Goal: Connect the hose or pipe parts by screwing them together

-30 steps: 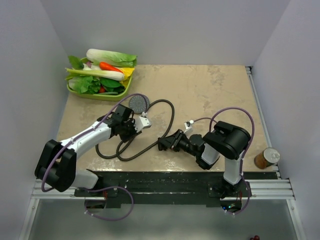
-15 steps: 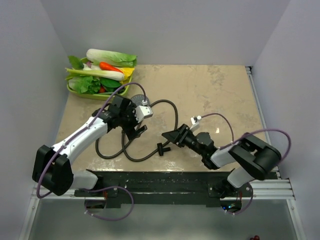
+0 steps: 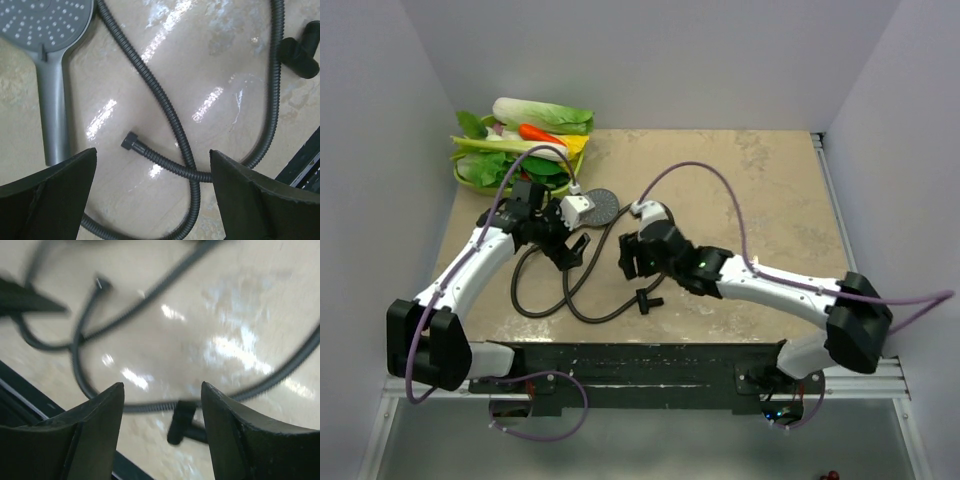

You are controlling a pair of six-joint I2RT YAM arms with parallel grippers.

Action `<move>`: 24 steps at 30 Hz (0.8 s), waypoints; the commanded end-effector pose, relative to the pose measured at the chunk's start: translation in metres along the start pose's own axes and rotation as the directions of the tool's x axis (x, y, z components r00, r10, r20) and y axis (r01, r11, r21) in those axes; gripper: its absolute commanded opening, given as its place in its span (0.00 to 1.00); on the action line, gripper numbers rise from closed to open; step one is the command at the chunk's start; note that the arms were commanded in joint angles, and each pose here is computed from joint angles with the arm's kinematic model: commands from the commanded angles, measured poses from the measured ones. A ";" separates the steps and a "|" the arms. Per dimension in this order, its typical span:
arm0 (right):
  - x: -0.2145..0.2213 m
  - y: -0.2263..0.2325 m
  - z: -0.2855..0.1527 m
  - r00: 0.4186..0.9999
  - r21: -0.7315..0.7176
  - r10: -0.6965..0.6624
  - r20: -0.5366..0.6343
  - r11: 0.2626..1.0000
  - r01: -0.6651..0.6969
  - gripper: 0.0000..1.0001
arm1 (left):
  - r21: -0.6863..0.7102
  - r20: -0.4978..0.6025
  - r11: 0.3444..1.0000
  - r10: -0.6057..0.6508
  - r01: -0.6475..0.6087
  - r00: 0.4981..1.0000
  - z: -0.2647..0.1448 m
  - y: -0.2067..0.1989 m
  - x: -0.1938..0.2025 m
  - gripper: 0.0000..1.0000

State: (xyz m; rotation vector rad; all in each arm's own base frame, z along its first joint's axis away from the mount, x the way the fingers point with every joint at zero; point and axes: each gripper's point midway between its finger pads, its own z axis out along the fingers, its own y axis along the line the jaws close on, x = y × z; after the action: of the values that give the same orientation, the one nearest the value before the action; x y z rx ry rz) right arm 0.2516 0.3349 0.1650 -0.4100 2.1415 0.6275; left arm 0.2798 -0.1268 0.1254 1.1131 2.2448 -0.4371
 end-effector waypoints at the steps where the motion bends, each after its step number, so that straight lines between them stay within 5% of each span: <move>1: 0.079 -0.039 -0.024 0.896 0.278 -0.282 -0.344 0.880 0.384 0.66 | -0.004 0.055 1.000 -0.020 0.020 0.998 -0.018 0.011 -0.007 0.99; 8: 0.094 -0.021 -0.021 0.870 0.413 -0.293 -0.396 0.790 0.454 0.70 | -0.003 0.059 0.998 -0.069 0.070 0.996 -0.029 0.025 0.012 0.99; 16: 0.131 -0.022 0.000 0.844 0.344 -0.286 -0.453 0.817 0.462 0.69 | -0.006 0.068 0.998 -0.064 0.065 0.996 -0.042 0.027 0.022 0.99; 24: 0.142 -0.028 0.022 0.859 0.281 -0.215 -0.464 0.884 0.373 0.46 | 0.023 0.111 0.998 -0.061 0.058 0.992 -0.052 0.016 0.011 0.99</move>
State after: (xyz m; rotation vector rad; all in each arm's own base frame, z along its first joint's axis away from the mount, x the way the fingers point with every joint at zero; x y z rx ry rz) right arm 0.1875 0.3047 0.0382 -0.7454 2.4371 -0.1535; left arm 0.2690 -0.0764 0.1376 0.9862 2.2664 -0.5009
